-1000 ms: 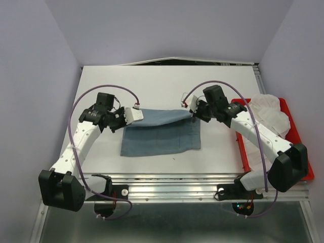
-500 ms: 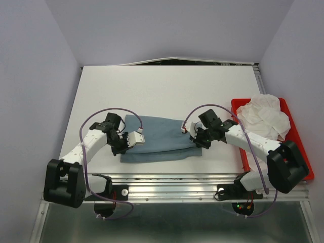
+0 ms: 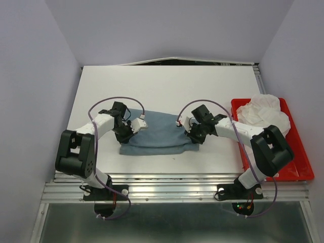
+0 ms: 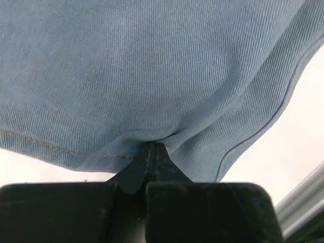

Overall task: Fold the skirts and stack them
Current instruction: Fold the skirt

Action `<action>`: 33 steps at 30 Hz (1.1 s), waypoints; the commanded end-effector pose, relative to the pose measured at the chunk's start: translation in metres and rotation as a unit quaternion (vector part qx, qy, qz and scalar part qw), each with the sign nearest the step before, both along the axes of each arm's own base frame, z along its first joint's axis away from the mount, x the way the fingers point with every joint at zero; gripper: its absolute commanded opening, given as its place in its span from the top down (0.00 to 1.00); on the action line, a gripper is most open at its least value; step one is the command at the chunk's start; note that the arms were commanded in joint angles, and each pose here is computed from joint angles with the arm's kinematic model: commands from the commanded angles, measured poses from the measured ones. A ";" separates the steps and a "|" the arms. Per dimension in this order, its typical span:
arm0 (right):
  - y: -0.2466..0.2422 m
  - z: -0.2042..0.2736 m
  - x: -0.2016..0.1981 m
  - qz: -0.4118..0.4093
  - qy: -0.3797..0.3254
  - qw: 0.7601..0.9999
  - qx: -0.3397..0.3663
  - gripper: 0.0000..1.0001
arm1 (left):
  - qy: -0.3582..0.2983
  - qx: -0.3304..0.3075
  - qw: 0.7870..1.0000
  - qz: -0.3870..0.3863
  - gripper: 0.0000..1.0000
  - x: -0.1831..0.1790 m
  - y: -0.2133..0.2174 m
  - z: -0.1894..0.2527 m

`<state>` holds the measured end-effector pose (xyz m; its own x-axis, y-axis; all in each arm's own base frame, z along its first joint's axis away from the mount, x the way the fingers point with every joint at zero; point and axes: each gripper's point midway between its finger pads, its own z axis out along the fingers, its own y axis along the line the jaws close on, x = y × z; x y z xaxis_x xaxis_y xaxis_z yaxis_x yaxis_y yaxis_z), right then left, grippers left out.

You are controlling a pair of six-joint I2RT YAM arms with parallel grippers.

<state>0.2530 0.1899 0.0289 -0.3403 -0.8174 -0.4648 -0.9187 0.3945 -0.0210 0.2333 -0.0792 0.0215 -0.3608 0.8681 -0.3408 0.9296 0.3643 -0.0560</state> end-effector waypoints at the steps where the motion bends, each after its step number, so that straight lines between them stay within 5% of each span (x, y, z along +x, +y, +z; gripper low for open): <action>1: 0.006 0.012 0.043 -0.034 -0.059 0.998 -0.003 0.99 | -0.084 -0.009 0.996 0.035 1.00 0.071 -0.008 0.031; 7: 0.014 0.077 0.074 -0.030 -0.131 0.991 0.017 0.99 | -0.113 -0.002 0.993 0.023 1.00 0.089 0.004 0.086; 15: 0.018 0.111 0.050 -0.007 -0.107 0.993 0.049 0.99 | -0.133 0.005 0.991 -0.008 1.00 0.062 0.012 0.123; 22: 0.000 0.064 0.013 0.013 -0.063 0.998 0.029 0.99 | -0.059 0.027 0.996 -0.063 1.00 -0.002 0.026 0.077; 27: -0.010 0.014 0.001 0.020 -0.035 0.999 -0.006 0.99 | -0.007 0.023 0.998 -0.062 0.99 -0.013 0.022 0.036; 31: -0.011 -0.003 -0.005 0.029 -0.014 0.999 -0.012 0.99 | 0.033 0.011 0.997 -0.066 0.78 -0.023 0.018 0.012; 33: -0.012 -0.001 -0.006 0.030 -0.011 0.999 -0.015 0.88 | 0.047 0.001 0.997 -0.067 0.64 -0.025 0.014 0.012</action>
<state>0.2447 0.1817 0.0294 -0.2986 -0.8390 -0.4549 -0.9358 0.3510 -0.0332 0.2134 -0.0604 0.0348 -0.2743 0.9168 -0.2902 0.9614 0.2543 -0.1053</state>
